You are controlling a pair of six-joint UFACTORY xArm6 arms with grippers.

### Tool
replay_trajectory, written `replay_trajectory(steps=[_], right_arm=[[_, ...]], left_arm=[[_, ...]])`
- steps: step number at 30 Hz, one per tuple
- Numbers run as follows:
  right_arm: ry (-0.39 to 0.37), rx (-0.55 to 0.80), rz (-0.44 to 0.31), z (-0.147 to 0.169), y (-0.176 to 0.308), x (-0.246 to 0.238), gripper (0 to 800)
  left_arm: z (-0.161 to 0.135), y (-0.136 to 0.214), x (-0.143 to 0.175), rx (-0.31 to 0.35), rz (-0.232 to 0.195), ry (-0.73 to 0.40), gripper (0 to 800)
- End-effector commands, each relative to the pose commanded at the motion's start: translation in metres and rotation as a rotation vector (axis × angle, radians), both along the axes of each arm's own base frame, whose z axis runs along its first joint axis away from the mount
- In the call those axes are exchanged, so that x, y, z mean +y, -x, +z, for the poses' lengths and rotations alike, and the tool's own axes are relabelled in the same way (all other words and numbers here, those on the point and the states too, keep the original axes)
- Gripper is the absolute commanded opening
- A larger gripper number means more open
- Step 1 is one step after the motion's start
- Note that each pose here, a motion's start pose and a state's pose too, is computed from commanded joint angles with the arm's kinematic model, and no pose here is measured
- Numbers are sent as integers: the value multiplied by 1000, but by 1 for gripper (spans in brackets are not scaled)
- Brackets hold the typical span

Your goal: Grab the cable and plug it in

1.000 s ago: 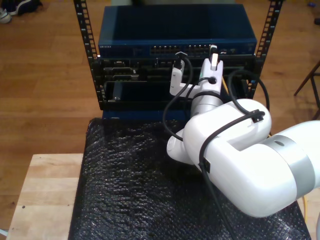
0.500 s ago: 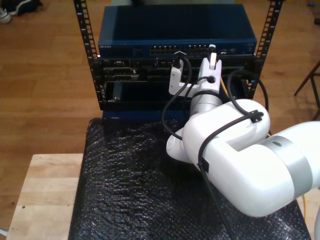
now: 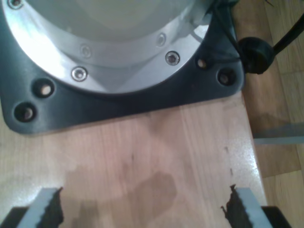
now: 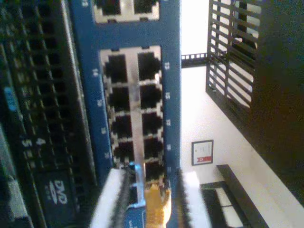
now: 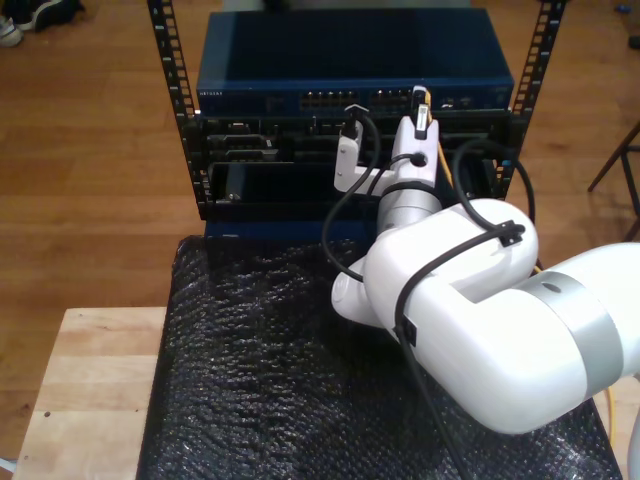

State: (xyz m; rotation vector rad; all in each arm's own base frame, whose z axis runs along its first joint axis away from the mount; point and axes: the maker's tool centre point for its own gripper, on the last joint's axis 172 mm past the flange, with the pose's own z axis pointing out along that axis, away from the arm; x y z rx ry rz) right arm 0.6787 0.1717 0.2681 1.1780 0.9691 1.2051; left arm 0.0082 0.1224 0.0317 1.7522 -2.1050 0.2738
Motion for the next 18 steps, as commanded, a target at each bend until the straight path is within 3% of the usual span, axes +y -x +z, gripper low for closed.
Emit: replay_trajectory(steps=[18], right_arm=[[19, 32, 16, 7, 22, 1, 376]], left_arm=[[0, 0, 0, 0, 0, 0, 800]])
